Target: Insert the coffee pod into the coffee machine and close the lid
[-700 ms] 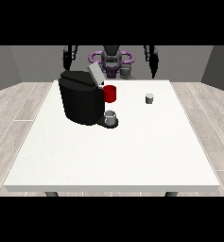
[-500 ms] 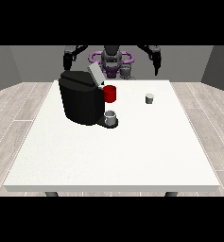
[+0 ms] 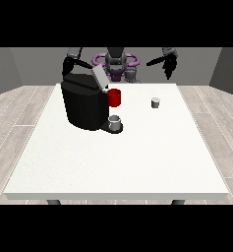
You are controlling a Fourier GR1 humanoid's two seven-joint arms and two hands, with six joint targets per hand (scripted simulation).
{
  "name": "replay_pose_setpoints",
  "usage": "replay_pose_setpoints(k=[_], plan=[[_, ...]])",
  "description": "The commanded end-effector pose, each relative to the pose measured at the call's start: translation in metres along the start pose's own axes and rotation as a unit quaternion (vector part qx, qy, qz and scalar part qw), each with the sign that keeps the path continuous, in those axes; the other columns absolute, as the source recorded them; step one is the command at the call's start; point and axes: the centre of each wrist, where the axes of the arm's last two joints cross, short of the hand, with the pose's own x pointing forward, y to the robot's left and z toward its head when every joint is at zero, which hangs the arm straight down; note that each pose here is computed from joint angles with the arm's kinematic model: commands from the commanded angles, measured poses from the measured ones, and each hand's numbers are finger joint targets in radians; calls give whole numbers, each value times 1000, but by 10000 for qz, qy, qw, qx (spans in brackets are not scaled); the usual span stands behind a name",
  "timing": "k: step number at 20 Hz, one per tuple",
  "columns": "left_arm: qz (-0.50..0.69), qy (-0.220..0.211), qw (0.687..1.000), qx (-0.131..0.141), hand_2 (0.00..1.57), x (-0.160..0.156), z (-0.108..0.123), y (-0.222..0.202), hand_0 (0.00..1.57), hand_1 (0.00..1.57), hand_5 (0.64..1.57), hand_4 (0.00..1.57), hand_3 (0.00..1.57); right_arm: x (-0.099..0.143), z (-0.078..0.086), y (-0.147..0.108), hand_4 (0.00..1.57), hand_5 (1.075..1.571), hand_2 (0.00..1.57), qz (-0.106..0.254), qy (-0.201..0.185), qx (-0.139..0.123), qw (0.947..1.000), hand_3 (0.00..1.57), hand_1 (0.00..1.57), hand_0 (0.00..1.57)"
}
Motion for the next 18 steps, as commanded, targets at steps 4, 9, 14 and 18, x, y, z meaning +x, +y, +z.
replay_pose_setpoints(k=[4, 9, 14, 18], plan=[[-594, 422, 9972, -166, 0, -11, -26, 41, 0, 0, 1571, 0, 0, 28, -16, 29, 0, 1571, 0, 18, -366, 68, 9993, 0, 0, 0], [-1142, 810, 9900, -152, 0, -13, -46, 54, 0, 0, 1571, 0, 0, 53, -26, 40, 0, 1571, 0, -156, -357, 535, 9978, 0, 0, 0], [-1424, 1074, 9834, -336, 0, -19, -58, 63, 0, 0, 1571, 0, 0, 33, -28, 37, 0, 1571, 0, 3, -304, 438, 9986, 0, 0, 0], [-1785, 937, 9789, -341, 0, -25, -68, 33, 0, 0, 1571, 0, 0, 34, -35, 56, 0, 1571, 0, -348, -247, 320, 9986, 0, 0, 0]])
